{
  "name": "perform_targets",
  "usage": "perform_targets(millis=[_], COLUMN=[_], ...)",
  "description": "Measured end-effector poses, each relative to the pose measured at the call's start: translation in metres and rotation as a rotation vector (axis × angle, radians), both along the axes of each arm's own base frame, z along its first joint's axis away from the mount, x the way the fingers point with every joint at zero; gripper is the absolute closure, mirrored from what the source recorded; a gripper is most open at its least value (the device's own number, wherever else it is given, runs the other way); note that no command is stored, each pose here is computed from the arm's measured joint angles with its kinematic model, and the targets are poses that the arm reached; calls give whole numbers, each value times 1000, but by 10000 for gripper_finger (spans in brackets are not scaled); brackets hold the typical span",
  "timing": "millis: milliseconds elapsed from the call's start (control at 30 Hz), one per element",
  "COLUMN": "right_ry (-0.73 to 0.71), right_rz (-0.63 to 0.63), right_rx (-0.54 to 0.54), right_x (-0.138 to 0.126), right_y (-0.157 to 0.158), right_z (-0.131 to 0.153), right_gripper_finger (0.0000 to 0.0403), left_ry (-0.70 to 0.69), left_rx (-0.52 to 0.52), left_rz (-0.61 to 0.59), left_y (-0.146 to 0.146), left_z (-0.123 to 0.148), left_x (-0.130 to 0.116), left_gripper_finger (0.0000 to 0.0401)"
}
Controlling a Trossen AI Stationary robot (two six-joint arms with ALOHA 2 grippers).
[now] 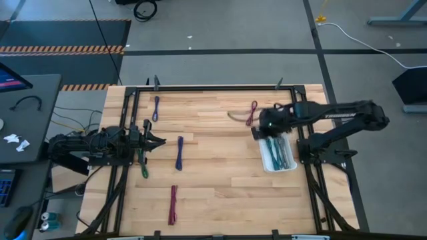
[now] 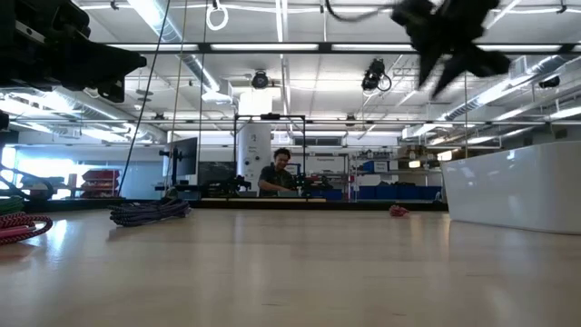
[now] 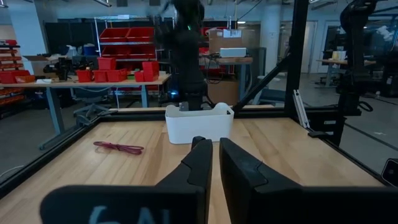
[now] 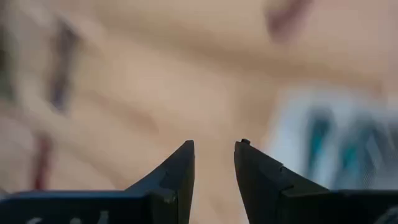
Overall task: Pick and place USB-C Cables
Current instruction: Put the top red charging cable into the white bin
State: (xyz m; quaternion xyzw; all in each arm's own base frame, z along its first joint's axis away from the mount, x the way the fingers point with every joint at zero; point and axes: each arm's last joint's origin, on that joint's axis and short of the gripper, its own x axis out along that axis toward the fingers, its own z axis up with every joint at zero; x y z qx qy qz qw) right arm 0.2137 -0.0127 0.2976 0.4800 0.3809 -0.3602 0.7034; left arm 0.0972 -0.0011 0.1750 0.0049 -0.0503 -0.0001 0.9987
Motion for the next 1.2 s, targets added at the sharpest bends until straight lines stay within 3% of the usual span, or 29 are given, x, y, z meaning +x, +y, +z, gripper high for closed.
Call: perform_targets(millis=[100, 167, 367, 633, 800, 1000, 1200], right_ry=[-149, -206, -106, 102, 213, 305, 349], right_rz=[-96, -174, -191, -141, -190, -168, -70], right_rx=[-232, -282, -216, -19, 14, 16, 3], right_x=[12, 20, 32, 35, 36, 40, 44], right_y=[-13, -27, -82, -149, -174, -190, -196], right_z=[14, 16, -8, -70, -105, -141, -159], right_gripper_finger=[284, 283, 253, 153, 109, 115, 173], left_ry=[0, 0, 0, 0, 0, 0, 0], left_rx=[0, 0, 0, 0, 0, 0, 0], left_rz=[0, 0, 0, 0, 0, 0, 0], left_y=[0, 0, 0, 0, 0, 0, 0], left_z=[0, 0, 0, 0, 0, 0, 0], left_x=[0, 0, 0, 0, 0, 0, 0], left_gripper_finger=[366, 369, 368, 365, 373, 368, 363])
